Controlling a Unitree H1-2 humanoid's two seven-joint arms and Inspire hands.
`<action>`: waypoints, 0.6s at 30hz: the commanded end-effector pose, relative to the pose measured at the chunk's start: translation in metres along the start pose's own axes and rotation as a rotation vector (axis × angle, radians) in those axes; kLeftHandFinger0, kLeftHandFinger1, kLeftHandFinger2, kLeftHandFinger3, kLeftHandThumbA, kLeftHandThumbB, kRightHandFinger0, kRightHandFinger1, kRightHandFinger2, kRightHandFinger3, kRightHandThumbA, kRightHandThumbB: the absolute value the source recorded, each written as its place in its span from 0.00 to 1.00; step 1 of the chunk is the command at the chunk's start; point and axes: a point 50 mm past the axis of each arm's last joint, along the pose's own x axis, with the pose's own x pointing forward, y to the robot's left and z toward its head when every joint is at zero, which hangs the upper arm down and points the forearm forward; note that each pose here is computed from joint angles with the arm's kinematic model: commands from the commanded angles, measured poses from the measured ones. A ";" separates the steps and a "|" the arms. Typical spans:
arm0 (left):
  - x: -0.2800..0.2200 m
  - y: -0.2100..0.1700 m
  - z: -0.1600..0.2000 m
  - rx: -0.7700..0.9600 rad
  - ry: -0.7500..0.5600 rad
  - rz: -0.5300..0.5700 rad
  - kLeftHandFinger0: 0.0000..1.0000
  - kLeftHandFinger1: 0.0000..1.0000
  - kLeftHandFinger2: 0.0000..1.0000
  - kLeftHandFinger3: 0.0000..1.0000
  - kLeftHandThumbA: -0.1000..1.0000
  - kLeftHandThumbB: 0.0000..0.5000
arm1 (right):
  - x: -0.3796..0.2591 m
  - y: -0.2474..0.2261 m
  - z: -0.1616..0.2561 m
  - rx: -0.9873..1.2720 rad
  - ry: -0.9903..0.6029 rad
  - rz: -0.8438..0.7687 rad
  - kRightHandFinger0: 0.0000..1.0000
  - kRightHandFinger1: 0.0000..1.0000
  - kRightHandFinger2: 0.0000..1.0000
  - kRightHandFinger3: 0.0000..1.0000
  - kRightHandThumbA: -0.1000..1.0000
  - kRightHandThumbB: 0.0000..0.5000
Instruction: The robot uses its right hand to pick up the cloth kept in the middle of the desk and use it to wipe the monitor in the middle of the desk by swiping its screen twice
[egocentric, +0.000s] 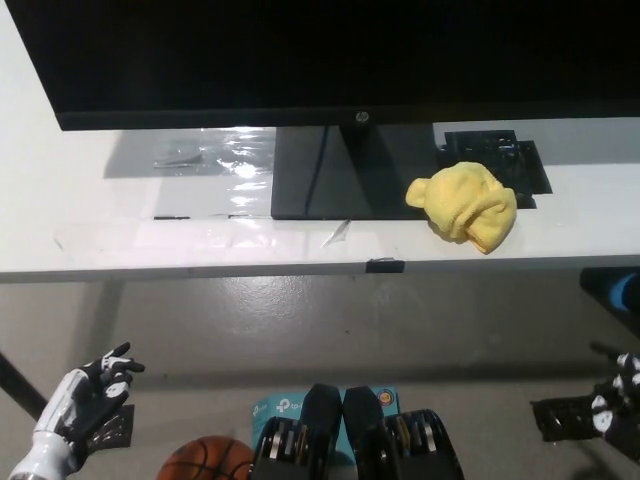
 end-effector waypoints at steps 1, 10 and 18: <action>0.001 0.007 0.009 0.001 -0.018 -0.001 1.00 0.95 1.00 1.00 0.29 0.15 | 0.009 -0.026 0.048 -0.052 -0.129 -0.136 0.43 0.50 0.35 0.92 0.25 0.22; 0.002 0.006 0.009 0.000 -0.025 -0.007 1.00 0.96 1.00 1.00 0.31 0.17 | 0.024 -0.049 0.143 -0.079 -0.421 -0.177 0.44 0.54 0.41 0.90 0.23 0.28; 0.005 0.006 0.013 0.006 -0.016 -0.006 1.00 0.96 1.00 1.00 0.29 0.17 | 0.050 -0.054 0.213 -0.108 -0.558 -0.189 0.44 0.59 0.50 0.84 0.20 0.36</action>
